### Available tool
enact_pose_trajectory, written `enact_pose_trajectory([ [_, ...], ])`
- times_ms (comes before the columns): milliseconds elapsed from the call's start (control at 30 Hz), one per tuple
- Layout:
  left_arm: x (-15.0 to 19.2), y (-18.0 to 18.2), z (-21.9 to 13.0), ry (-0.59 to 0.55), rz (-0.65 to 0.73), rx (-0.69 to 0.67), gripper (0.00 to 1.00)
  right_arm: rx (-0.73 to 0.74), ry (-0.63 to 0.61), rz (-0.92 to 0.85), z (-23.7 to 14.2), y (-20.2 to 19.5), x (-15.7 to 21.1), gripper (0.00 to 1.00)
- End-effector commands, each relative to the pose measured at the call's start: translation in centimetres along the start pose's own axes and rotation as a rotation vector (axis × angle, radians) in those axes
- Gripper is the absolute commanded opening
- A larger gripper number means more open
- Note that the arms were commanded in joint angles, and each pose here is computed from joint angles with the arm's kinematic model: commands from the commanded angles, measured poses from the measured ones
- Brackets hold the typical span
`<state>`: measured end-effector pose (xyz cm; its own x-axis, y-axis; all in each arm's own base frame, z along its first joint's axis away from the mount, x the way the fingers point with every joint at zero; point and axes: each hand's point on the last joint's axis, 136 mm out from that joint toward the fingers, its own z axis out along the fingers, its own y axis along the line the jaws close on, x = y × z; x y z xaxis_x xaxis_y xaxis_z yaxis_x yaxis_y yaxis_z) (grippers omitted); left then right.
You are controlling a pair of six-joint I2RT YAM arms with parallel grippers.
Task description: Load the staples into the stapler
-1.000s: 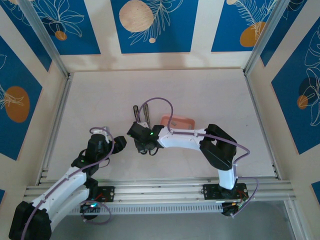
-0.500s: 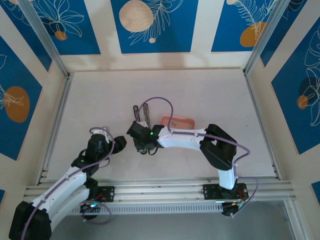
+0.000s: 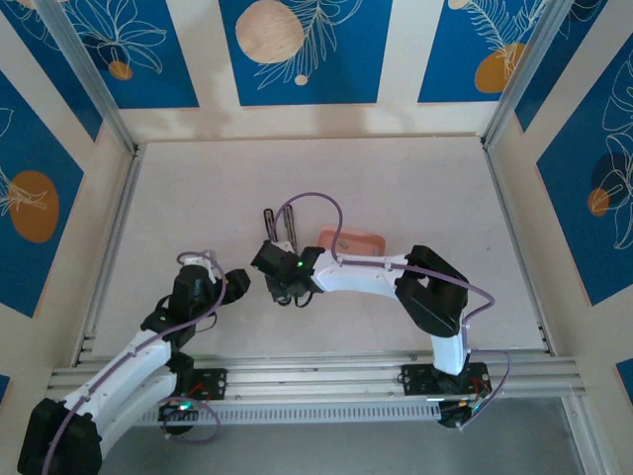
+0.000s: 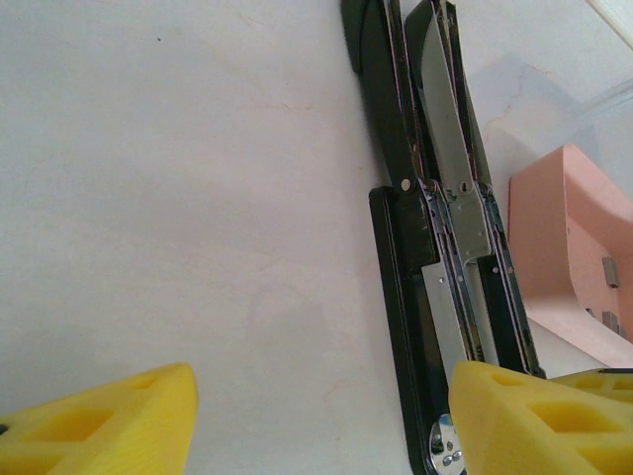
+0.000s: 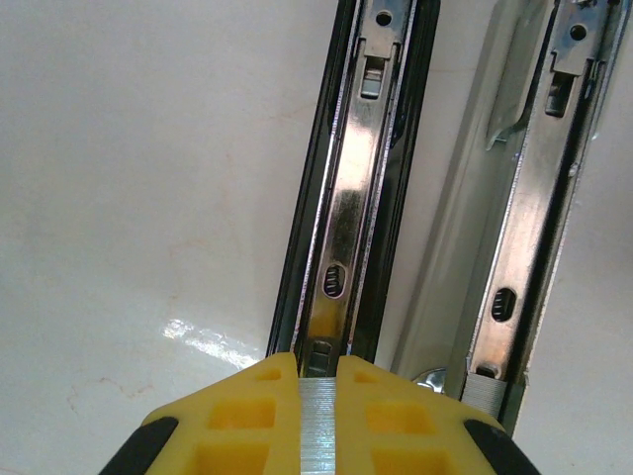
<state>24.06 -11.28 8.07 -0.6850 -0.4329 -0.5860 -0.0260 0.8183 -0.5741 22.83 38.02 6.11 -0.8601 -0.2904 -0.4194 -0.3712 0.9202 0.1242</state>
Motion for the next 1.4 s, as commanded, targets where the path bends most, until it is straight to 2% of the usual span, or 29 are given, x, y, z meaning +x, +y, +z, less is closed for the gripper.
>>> enact_pose_trajectory([
  [0,0.0,0.9,0.0,-0.014,0.009,-0.027,0.68,-0.012,0.003,0.006,-0.1,0.5,-0.5,0.11],
  [267,0.0,0.8,0.0,-0.015,0.01,-0.026,0.68,-0.041,-0.05,-0.001,-1.1,1.0,-1.1,0.11],
  [633,-0.1,0.8,0.0,-0.018,0.011,-0.023,0.68,-0.011,0.006,0.001,0.0,0.7,-0.5,0.12],
  [1367,0.0,0.9,0.0,-0.015,0.011,-0.028,0.68,0.023,0.027,0.018,0.2,-0.1,-0.2,0.11],
])
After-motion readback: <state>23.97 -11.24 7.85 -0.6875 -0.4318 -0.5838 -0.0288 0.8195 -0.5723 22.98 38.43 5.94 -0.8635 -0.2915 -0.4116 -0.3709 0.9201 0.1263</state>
